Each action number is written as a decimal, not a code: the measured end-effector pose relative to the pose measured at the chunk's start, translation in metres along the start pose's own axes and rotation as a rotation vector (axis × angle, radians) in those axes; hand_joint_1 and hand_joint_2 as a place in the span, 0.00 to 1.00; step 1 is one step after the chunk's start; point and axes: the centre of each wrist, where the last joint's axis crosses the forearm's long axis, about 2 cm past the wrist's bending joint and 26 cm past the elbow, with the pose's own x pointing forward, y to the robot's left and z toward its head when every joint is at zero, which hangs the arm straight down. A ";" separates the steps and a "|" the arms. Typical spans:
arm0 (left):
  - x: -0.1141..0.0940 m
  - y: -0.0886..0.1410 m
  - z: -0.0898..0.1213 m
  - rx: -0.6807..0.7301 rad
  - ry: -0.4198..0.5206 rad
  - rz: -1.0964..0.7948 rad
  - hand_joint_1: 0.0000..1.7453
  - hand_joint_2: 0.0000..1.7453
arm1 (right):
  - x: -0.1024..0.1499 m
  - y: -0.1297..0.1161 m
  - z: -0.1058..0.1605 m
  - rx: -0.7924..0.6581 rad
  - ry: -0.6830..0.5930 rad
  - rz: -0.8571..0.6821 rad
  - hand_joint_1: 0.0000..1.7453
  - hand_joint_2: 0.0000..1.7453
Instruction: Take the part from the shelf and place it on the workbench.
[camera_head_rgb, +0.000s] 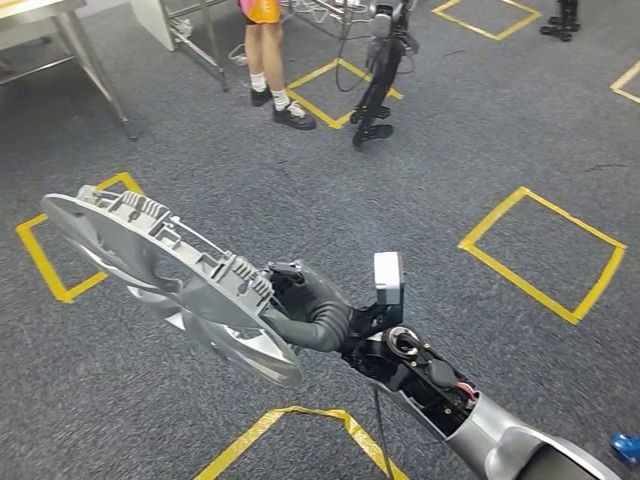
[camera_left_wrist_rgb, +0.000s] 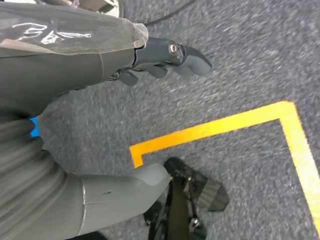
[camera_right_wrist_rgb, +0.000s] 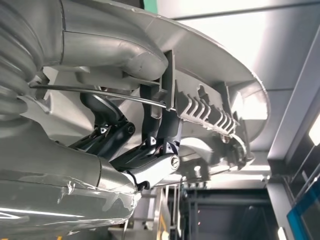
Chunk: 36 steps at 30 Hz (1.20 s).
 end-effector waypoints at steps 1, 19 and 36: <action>-0.001 0.000 0.000 0.001 0.002 -0.001 0.00 1.00 | 0.000 0.000 -0.001 0.001 0.000 -0.001 1.00 1.00; 0.003 0.001 -0.001 0.003 -0.005 0.007 0.00 1.00 | -0.001 -0.001 -0.002 0.002 -0.001 -0.007 1.00 1.00; 0.003 0.000 -0.001 0.001 -0.006 0.007 0.00 1.00 | -0.002 -0.002 -0.002 -0.003 0.002 -0.006 1.00 1.00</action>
